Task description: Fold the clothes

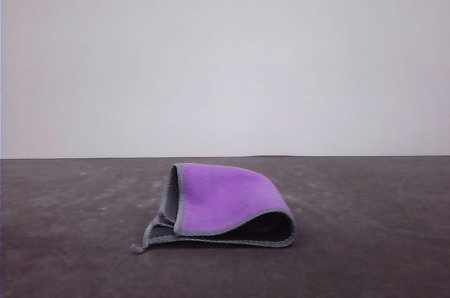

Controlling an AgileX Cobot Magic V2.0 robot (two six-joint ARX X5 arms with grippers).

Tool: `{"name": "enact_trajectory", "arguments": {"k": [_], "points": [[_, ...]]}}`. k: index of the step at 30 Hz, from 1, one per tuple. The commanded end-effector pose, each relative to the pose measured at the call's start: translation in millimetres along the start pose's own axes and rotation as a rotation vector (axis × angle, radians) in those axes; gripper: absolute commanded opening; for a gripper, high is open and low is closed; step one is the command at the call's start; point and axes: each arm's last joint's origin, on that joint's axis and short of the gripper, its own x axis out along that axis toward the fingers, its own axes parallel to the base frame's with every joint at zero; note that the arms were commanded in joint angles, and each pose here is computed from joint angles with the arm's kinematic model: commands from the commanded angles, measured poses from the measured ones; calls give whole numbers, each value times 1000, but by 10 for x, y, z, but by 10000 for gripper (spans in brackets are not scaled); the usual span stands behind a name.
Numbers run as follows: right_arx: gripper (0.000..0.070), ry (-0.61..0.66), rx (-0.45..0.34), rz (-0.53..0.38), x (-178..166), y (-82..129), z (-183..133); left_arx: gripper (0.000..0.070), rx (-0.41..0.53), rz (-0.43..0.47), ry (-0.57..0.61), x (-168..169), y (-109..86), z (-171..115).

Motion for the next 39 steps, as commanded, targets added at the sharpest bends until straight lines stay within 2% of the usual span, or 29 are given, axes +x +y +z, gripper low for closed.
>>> {"name": "enact_trajectory", "arguments": {"k": [1,39], "points": [[12,-9,11,0,3,0,-1,17,-1,4,24,18,8,-66],[12,-9,11,0,3,0,-1,17,-1,4,24,18,8,-66]]}}
